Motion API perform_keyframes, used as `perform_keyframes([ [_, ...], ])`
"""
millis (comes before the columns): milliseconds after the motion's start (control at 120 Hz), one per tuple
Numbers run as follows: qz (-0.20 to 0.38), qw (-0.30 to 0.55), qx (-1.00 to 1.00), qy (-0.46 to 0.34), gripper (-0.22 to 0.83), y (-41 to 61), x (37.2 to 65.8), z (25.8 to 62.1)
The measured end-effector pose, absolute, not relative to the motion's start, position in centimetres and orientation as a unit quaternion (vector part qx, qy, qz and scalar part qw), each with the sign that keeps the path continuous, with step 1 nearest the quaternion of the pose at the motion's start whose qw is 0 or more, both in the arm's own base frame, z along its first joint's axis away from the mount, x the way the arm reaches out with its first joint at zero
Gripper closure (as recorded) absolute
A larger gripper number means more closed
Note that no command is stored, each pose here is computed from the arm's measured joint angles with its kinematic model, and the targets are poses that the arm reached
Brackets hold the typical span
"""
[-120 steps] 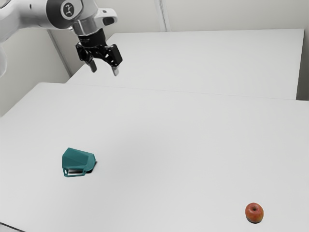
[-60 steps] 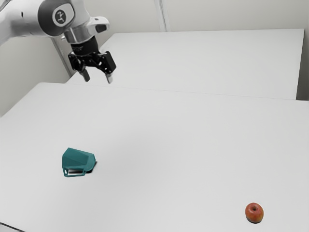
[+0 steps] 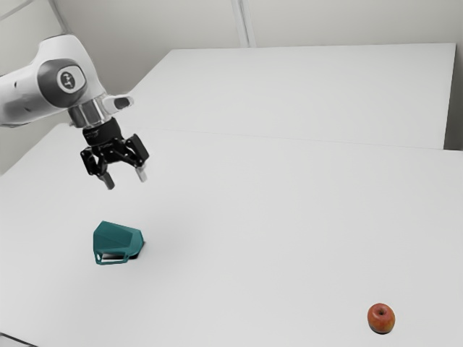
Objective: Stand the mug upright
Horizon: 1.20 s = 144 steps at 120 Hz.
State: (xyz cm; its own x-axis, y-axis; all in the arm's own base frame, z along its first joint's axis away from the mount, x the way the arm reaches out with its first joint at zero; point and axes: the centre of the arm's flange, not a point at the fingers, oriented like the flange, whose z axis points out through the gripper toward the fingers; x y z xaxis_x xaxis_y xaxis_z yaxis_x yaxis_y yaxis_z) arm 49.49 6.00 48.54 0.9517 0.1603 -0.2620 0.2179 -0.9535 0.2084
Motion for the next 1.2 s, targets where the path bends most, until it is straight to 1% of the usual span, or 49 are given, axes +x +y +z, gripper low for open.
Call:
perform_keyframes([
  [242,-0.095,0.163,0.98,0.06,0.0,11.9,48.6,45.4],
  [425,-0.076,0.207,0.974,0.044,0.0,17.6,48.6,40.9],
  [633,-0.056,0.233,0.97,0.028,0.0,23.1,47.1,38.0],
  [808,-0.058,0.255,0.965,0.011,0.0,25.9,46.1,34.9],
  [1000,-0.057,0.279,0.958,-0.011,0.0,27.5,46.2,32.2],
  [1200,-0.052,0.338,0.939,-0.025,0.0,26.9,46.1,30.3],
])
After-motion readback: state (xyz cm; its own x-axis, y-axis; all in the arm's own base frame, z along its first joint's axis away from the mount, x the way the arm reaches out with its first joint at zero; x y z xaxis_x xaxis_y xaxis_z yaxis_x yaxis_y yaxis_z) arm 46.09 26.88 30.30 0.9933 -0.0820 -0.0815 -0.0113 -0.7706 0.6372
